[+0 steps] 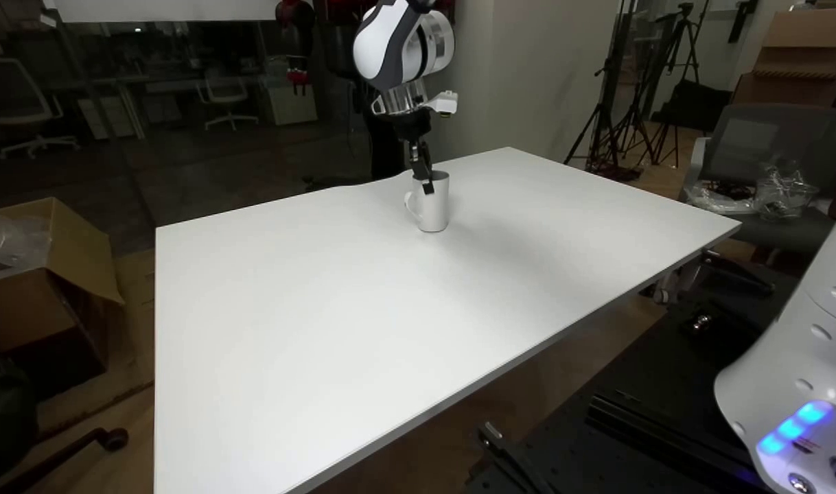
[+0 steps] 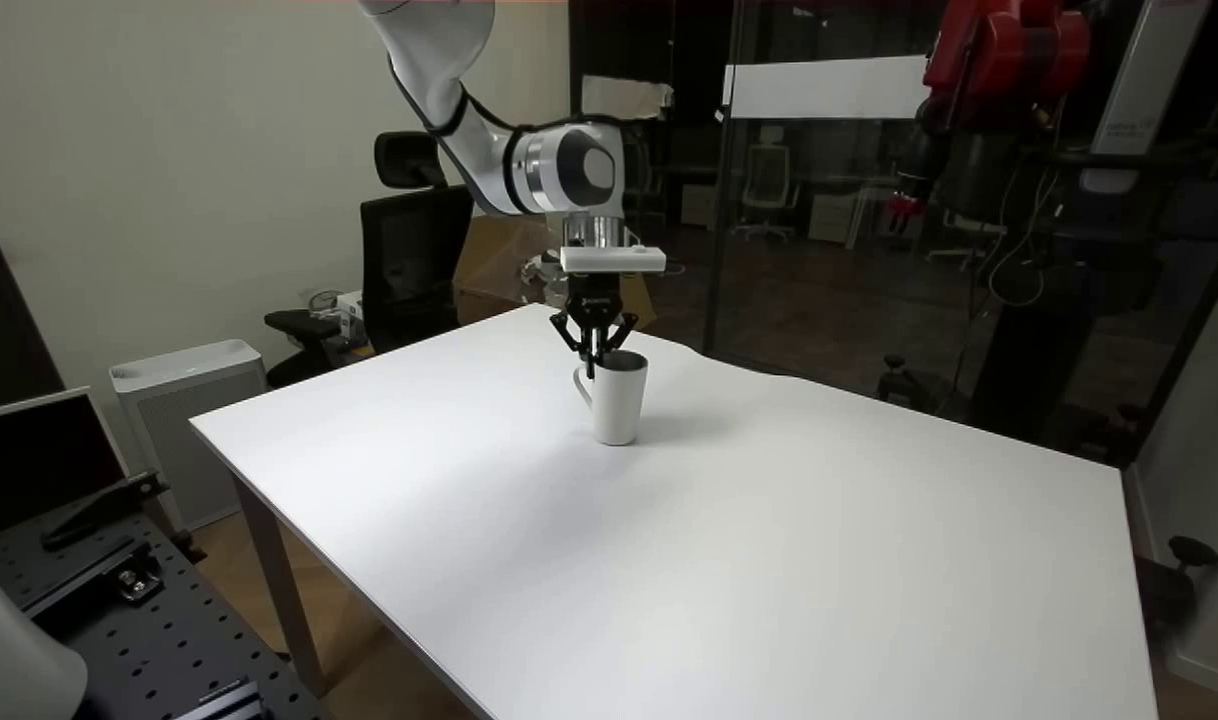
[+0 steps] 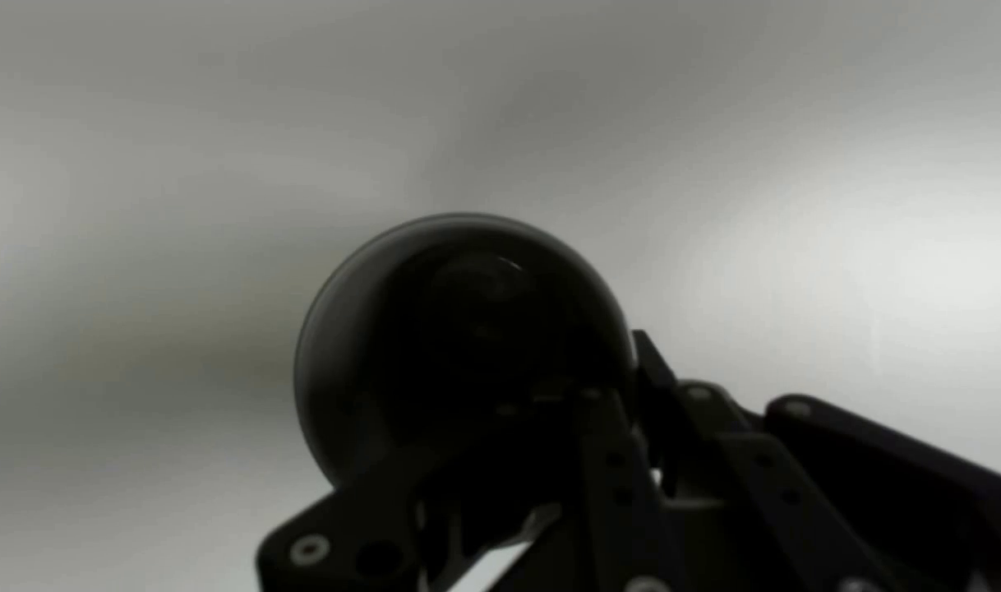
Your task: Move the white mug to the left
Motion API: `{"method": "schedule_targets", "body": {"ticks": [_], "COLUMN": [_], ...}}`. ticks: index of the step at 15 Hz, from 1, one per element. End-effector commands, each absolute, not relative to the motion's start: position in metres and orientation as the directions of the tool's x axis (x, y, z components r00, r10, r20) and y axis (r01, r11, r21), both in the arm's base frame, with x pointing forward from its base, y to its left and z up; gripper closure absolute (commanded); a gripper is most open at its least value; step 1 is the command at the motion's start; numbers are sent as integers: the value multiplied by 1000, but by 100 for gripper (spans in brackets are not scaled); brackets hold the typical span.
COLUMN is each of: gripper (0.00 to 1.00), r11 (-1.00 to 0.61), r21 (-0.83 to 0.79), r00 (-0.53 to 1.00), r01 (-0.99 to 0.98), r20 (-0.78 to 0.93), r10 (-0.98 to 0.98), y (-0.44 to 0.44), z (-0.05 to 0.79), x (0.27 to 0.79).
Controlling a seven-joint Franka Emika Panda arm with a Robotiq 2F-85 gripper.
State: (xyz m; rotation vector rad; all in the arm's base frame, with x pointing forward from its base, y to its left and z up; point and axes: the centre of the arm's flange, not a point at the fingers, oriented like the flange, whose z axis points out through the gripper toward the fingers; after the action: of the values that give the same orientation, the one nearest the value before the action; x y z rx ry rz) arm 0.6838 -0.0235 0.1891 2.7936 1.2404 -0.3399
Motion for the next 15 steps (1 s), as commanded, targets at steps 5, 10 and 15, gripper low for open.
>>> {"method": "schedule_targets", "body": {"ticks": [5,10,15], "gripper": [97,97,97], "r11": [-563,-569,-722], "r21": [-18,47,132], "r00": [525,551,733], "r01": [826,821,679], "r20": [-339,-329,-170], "r10": [781,767,658], "y": [73,113,124], "z": [180,181,189], "x": [699,703,710]}}
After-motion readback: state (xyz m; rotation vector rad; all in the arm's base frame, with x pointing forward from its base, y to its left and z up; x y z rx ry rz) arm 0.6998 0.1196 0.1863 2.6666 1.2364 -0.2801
